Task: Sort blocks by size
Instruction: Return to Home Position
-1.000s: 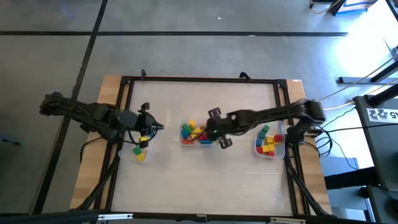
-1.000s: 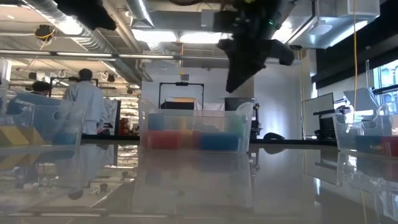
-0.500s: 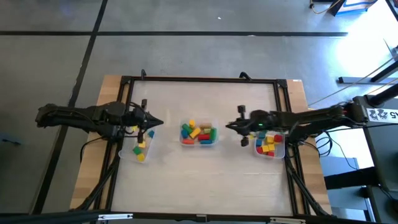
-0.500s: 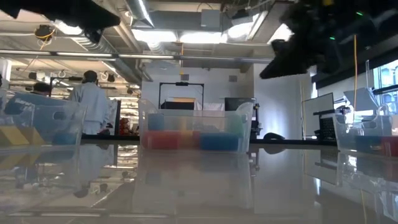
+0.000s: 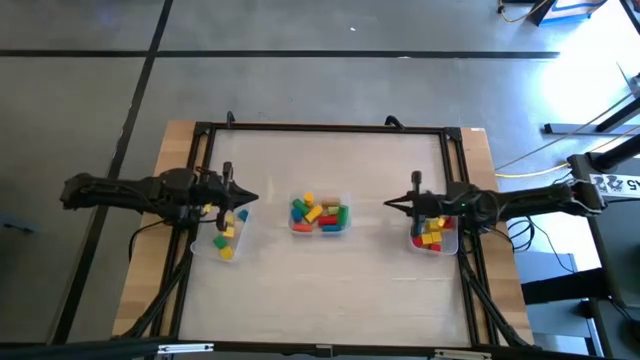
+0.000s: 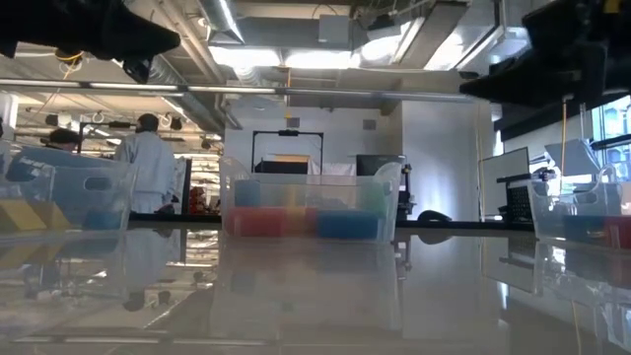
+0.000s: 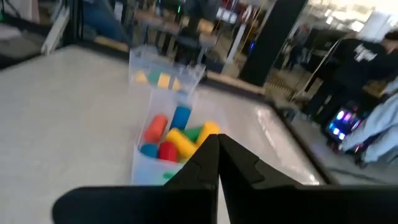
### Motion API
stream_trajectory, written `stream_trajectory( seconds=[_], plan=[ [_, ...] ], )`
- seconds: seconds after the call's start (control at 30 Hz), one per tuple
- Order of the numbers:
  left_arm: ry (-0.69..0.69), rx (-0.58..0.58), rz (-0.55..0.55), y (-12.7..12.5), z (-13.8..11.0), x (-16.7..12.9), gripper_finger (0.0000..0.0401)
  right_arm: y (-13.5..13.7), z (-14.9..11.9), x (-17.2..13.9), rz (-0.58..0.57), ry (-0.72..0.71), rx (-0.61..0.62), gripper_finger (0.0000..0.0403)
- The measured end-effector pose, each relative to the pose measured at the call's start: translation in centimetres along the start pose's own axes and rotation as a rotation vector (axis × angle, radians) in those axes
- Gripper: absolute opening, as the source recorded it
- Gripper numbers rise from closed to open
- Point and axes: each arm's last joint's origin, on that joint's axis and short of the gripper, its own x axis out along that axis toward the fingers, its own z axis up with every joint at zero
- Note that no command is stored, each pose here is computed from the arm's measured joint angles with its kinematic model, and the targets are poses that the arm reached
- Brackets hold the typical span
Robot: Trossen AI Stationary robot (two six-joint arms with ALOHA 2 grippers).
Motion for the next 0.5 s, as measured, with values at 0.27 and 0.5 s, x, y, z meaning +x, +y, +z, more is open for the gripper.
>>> stream_trajectory(
  seconds=[0.27, 0.5],
  plan=[
    [-0.040, -0.039, 0.010, 0.2, -1.7, -0.8, 0.0005, 0.1, -0.5, -2.0, -0.027, -0.103, -0.020, 0.0012],
    [-0.088, -0.050, 0.069, 0.5, -2.5, -1.7, 0.0005, 0.5, -2.0, -3.3, -0.057, -0.162, -0.006, 0.0012]
  ],
)
